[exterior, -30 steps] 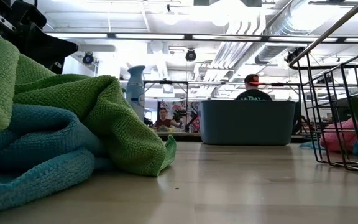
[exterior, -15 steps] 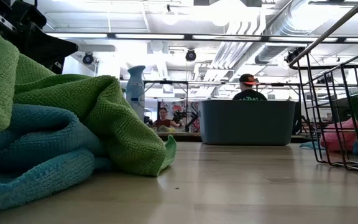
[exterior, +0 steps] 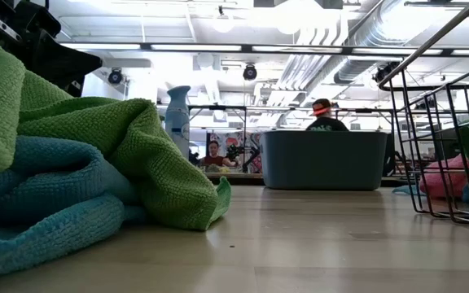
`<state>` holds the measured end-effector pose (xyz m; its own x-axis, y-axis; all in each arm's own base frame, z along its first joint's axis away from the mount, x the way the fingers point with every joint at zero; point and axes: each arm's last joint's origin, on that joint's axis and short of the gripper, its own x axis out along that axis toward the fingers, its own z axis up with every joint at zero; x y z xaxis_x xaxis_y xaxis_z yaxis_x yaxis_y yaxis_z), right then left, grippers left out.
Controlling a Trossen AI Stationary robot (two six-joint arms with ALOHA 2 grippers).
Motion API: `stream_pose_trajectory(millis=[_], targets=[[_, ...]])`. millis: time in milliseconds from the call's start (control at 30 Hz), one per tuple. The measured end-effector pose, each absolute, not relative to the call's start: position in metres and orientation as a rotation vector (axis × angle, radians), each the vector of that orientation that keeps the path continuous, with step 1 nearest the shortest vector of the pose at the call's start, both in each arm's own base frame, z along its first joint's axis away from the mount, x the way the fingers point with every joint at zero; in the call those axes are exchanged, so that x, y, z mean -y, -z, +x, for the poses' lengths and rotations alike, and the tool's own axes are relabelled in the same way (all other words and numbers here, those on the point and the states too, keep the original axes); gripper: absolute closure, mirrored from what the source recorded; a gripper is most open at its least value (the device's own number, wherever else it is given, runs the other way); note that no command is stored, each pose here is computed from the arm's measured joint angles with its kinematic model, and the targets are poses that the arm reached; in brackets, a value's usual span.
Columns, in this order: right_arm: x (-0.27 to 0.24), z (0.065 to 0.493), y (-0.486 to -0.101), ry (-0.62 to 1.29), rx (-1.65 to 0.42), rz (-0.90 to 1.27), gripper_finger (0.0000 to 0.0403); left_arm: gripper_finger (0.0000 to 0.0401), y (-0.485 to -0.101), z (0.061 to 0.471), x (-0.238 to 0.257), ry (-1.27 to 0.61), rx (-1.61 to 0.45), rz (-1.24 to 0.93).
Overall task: Sort microfiber towel by color & place in baskets
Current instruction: Put the bottom green microfiber towel into the wire basket
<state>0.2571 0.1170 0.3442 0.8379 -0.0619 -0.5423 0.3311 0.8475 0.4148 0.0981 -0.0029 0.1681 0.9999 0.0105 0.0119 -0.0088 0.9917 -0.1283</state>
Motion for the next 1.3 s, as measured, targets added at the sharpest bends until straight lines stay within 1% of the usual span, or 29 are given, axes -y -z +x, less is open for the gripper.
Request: stream_pose_trajectory(millis=[200,433,667,833,967,1100,1200,1300], targets=[[-0.082,0.265,-0.354,0.223,-0.508,0.433,0.0183,0.0401,-0.168,0.098,0.003,-0.010,0.012,-0.129],[-0.035,0.256,-0.372,0.213,-0.470,0.325,0.0183,0.0401,-0.168,0.098,0.003,-0.009,0.013,-0.129],[0.011,0.229,-0.393,0.206,-0.413,0.183,0.0183,0.0401,-0.168,0.098,0.003,-0.010,0.013,-0.129],[0.032,0.206,-0.404,0.210,-0.381,0.113,0.0183,0.0401,-0.168,0.098,0.003,-0.010,0.013,-0.129],[0.040,0.188,-0.409,0.216,-0.373,0.099,0.0183,0.0401,-0.168,0.098,0.003,-0.009,0.013,-0.129],[0.037,0.169,-0.411,0.203,-0.391,0.078,0.0184,0.0401,-0.168,0.098,0.003,-0.010,0.013,-0.129],[0.033,0.154,-0.406,0.178,-0.370,0.079,0.0205,0.0401,-0.168,0.098,0.003,-0.010,0.013,-0.129],[0.030,0.140,-0.395,0.191,-0.337,0.117,0.0254,0.0401,-0.168,0.098,0.003,-0.009,0.013,-0.129]])
